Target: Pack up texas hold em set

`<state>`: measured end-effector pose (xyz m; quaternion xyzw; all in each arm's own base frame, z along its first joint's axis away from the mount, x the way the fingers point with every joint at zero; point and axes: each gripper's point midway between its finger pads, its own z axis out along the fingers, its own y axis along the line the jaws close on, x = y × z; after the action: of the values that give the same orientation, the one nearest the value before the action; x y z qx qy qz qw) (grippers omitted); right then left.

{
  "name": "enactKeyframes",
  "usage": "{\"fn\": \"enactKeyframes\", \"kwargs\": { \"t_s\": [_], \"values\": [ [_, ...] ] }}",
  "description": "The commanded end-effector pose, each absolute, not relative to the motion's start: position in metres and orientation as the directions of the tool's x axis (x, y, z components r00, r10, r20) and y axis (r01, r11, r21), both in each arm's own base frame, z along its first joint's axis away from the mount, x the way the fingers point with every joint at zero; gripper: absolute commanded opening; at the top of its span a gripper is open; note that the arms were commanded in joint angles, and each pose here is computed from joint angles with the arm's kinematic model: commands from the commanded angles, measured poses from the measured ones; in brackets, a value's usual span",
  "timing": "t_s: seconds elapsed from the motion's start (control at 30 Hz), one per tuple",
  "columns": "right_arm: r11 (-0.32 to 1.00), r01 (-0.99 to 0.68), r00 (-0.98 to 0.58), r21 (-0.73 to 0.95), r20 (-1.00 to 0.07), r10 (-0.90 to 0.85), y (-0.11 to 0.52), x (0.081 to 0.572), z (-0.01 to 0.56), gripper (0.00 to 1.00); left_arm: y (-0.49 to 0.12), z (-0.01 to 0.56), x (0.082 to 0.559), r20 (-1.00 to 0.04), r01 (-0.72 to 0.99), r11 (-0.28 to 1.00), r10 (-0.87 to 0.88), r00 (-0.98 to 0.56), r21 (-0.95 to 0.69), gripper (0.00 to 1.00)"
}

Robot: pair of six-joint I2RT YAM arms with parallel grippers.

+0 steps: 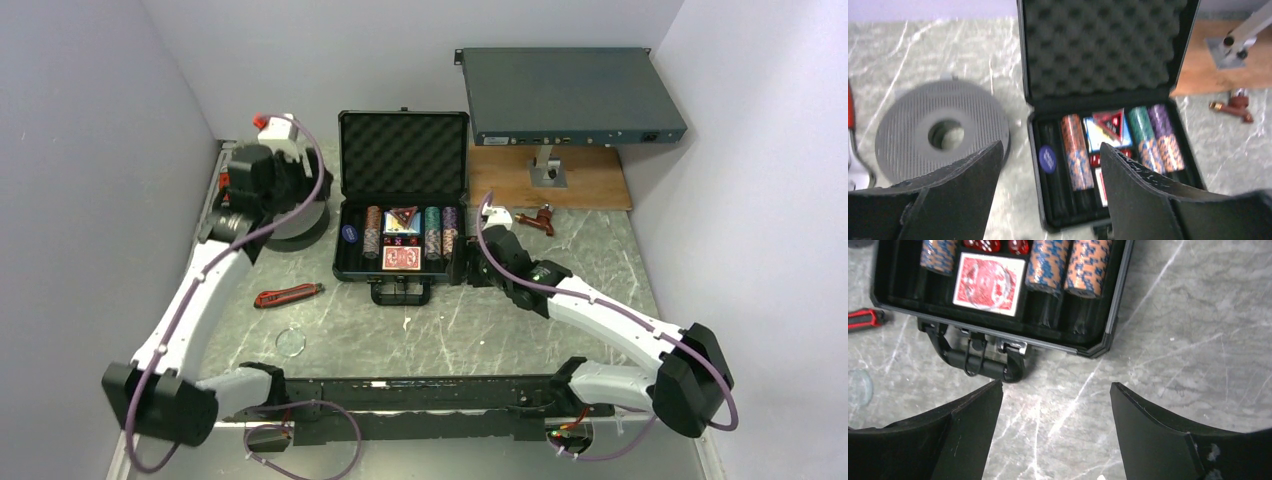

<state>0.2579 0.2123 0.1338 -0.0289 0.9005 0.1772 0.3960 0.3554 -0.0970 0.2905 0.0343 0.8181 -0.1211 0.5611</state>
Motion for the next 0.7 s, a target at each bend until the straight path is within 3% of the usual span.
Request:
{"fn": "enactKeyframes", "kwargs": {
  "t_s": [0.0, 0.27, 0.5, 0.67],
  "values": [
    [0.917, -0.192, -0.664, 0.349, -0.735, 0.14, 0.21, 0.253, 0.136, 0.81, -0.105, 0.347, 0.407, -0.941, 0.293, 0.908, -0.229, -0.25, -0.299, 0.75],
    [0.869, -0.261, -0.716, 0.42, -0.688, 0.118, 0.217, 0.23, 0.115, 0.79, -0.071, 0.354, 0.5, -0.833, 0.344, 0.763, -0.456, -0.314, -0.547, 0.67],
    [0.848, -0.288, -0.742, 0.445, -0.664, 0.097, 0.221, 0.219, 0.104, 0.77, -0.041, 0.304, 0.581, -0.684, 0.295, 0.622, -0.601, -0.413, -0.725, 0.63],
    [0.83, -0.311, -0.751, 0.462, -0.655, 0.083, 0.223, 0.213, 0.1, 0.76, -0.037, 0.256, 0.61, -0.61, 0.243, 0.571, -0.638, -0.47, -0.784, 0.6]
  ]
}}
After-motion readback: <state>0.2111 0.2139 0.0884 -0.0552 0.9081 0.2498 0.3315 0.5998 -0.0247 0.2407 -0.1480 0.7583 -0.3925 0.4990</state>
